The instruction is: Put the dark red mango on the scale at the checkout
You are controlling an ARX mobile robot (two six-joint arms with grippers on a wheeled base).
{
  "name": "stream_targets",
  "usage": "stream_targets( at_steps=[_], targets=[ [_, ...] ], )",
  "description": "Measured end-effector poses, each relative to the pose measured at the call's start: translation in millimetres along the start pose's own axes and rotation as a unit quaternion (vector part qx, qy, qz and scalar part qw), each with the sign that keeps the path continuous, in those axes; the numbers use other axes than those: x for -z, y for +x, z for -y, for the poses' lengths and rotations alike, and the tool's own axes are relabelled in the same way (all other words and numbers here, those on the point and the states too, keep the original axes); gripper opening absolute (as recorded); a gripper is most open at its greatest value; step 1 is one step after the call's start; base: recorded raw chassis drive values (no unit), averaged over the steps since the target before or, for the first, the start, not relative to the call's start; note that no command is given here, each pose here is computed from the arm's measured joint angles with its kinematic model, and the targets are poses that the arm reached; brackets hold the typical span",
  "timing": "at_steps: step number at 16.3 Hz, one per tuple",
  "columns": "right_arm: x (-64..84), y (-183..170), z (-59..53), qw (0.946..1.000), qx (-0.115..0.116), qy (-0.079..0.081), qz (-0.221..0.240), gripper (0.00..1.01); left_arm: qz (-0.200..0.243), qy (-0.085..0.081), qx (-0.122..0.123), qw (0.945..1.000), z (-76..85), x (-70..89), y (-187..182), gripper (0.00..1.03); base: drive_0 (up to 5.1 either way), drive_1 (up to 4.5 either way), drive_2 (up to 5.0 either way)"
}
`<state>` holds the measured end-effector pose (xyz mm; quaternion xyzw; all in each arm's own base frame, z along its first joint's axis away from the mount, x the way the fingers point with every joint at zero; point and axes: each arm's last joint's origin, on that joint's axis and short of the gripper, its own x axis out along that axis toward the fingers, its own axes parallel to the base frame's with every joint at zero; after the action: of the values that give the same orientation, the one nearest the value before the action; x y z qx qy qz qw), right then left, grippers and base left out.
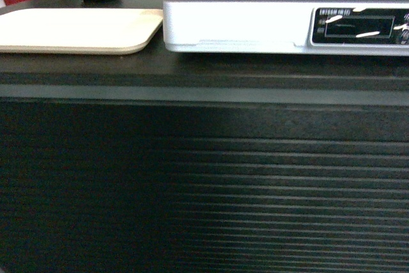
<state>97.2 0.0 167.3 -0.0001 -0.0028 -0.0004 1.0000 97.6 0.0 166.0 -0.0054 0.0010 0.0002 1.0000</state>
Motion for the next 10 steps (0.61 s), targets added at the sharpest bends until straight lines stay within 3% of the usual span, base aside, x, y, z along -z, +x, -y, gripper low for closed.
stream_targets(
  at_steps=[10],
  targets=[
    [0.0, 0.0, 0.0, 1.0, 0.0, 0.0, 0.0, 0.98, 0.0, 0.0, 0.0, 1.0, 0.0, 0.0, 0.0, 0.98, 0.0, 0.0, 0.0]
  ],
)
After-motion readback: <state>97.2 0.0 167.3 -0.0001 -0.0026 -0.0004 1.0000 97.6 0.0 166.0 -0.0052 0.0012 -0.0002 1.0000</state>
